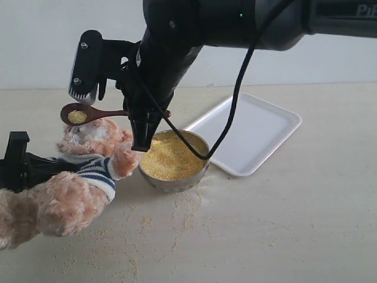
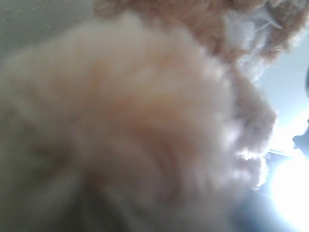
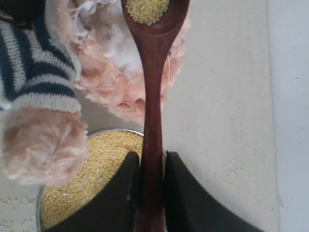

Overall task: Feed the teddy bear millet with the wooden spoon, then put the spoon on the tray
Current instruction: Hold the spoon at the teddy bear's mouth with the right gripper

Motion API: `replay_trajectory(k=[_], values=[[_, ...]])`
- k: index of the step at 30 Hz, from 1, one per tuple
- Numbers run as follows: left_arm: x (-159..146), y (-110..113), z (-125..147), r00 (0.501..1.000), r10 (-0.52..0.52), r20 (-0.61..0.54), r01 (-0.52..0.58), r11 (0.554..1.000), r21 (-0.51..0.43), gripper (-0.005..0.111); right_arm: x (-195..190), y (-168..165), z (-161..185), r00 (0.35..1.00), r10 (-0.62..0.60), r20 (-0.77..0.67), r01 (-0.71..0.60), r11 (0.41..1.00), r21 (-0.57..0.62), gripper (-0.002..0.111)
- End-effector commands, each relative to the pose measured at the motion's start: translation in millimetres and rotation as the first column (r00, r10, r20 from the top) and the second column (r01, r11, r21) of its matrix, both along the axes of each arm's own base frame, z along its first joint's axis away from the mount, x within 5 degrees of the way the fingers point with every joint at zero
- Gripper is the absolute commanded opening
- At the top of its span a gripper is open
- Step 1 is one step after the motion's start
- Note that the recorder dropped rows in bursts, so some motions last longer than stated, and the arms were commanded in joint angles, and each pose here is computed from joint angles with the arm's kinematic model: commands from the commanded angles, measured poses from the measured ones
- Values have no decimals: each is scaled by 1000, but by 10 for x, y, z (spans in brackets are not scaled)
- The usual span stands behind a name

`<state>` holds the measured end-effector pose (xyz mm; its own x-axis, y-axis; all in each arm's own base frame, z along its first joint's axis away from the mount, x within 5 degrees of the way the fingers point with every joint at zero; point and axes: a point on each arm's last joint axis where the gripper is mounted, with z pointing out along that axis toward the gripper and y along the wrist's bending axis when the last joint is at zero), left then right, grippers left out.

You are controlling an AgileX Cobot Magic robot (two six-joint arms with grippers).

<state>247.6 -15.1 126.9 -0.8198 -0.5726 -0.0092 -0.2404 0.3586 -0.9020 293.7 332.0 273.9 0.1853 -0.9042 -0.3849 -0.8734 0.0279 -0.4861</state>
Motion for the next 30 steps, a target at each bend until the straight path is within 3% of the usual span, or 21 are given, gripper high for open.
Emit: replay_trajectory(k=[1, 5, 11, 19, 30], values=[[2, -13, 26, 1000, 0, 9, 1, 999, -39, 5, -33, 86, -25, 995, 31, 99, -24, 997, -70, 0], [2, -13, 26, 1000, 0, 9, 1, 999, -39, 5, -122, 195, -38, 971, 75, 227, -35, 984, -173, 0], [2, -13, 26, 1000, 0, 9, 1, 999, -39, 5, -166, 229, -4, 945, 108, 308, -33, 970, -241, 0], [2, -14, 28, 1000, -2, 11, 2, 999, -40, 5, -154, 183, -10, 945, 97, 311, -4, 958, -286, 0], [2, -14, 28, 1000, -2, 11, 2, 999, -40, 5, -298, 305, 31, 890, 210, 404, -50, 927, -371, 0]])
